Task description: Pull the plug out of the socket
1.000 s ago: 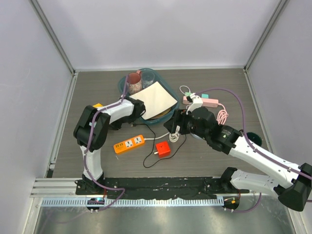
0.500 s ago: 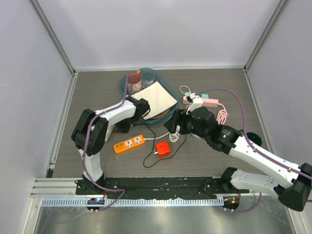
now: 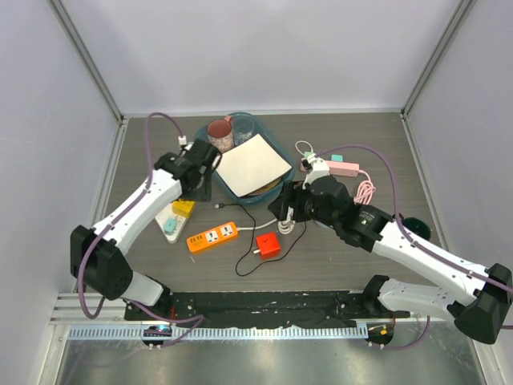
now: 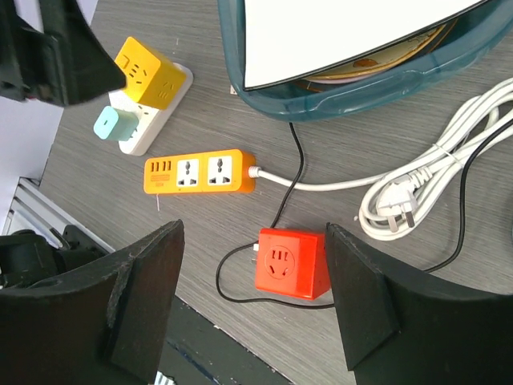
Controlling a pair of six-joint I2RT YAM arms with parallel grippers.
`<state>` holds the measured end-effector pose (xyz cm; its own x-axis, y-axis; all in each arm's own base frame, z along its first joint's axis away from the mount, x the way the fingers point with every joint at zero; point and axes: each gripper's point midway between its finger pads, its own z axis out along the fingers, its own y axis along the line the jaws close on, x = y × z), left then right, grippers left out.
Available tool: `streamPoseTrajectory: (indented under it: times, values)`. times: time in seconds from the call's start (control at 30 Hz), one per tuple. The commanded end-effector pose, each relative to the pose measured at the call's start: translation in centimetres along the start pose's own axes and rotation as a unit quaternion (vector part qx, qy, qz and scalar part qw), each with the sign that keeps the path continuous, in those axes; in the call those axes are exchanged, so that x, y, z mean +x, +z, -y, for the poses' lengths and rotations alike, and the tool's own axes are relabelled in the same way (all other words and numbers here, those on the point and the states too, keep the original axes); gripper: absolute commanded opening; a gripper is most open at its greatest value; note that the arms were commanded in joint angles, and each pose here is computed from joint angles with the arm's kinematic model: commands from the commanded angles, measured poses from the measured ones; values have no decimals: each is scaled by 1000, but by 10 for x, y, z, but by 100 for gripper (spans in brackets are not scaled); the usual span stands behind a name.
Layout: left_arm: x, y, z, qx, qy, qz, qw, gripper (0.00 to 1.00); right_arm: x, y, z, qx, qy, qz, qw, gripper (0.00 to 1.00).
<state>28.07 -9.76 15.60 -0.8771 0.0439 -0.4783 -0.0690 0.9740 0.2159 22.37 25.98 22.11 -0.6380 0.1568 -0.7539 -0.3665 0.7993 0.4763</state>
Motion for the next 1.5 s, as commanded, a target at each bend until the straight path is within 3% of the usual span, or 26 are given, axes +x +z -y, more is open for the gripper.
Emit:
streamPoseTrajectory:
  times: [0.0,0.07,0.13,0.23,0.27,0.37,0.53,0.83,0.93,1.17,1.47]
  values:
    - [-9,1,-24,14,-60,21,998,70,-9,6,-17,-29,3,11,1000,76]
    - [-1,10,-36,10,-81,11,997,83,-9,14,-20,-30,5,5,1000,77]
    - [-1,11,-47,18,-120,16,992,85,-14,19,-31,-46,7,7,999,77]
    - [18,29,-75,13,-229,-18,973,82,-21,32,-48,-65,-11,11,998,78]
    - [24,36,-93,-2,-288,-30,957,80,-17,43,-48,-62,-18,3,998,79]
    - [42,46,-112,-1,-372,-55,927,78,-35,57,-65,-75,-44,22,996,84]
    - [60,58,-131,-41,-435,-71,897,76,-47,106,-104,-104,-98,19,990,96]
    - [53,92,-116,28,-435,-102,894,75,-26,189,-166,-164,-227,-9,960,96]
    - [59,101,-108,61,-451,-124,882,71,-21,203,-181,-196,-247,-15,949,95]
    - [51,107,-99,116,-442,-107,883,51,18,244,-175,-212,-274,-45,937,95]
    - [56,115,-88,139,-434,-132,880,44,50,272,-163,-211,-303,-60,927,96]
